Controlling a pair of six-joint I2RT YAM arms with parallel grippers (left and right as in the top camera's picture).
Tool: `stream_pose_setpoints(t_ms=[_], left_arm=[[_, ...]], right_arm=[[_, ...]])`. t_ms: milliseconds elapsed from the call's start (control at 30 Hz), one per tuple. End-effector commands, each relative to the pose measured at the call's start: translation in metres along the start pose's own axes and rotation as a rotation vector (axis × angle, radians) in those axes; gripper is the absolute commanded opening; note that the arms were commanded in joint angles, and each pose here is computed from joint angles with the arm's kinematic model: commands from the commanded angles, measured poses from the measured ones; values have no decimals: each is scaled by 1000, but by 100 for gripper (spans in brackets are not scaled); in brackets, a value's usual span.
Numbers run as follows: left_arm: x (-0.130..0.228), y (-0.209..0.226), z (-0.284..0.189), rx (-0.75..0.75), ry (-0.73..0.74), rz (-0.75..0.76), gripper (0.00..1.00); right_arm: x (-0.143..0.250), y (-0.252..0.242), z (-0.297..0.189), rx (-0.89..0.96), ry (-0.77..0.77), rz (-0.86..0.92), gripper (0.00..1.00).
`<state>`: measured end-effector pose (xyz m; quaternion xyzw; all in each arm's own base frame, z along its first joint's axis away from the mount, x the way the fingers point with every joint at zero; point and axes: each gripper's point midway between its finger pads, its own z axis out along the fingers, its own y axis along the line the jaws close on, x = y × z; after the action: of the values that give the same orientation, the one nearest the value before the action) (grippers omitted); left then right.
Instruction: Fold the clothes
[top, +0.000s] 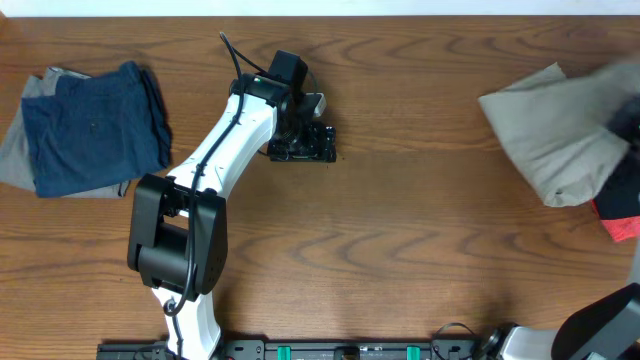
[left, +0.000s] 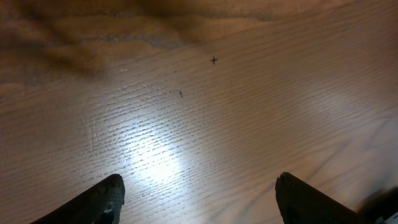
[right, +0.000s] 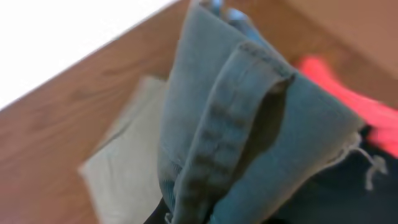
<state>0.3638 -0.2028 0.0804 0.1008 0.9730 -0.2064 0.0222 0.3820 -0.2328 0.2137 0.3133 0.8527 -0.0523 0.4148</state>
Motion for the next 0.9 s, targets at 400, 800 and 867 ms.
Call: stream_pose_setpoints(t_ms=[400, 800, 867], left_arm=[[6, 1, 2, 3, 23, -11, 79], [6, 1, 2, 3, 23, -11, 79], [6, 1, 2, 3, 23, -11, 79]], right_arm=[[37, 15, 10, -120, 134, -15, 1], [103, 97, 37, -233, 329, -86, 1], [113, 107, 43, -247, 357, -75, 1]])
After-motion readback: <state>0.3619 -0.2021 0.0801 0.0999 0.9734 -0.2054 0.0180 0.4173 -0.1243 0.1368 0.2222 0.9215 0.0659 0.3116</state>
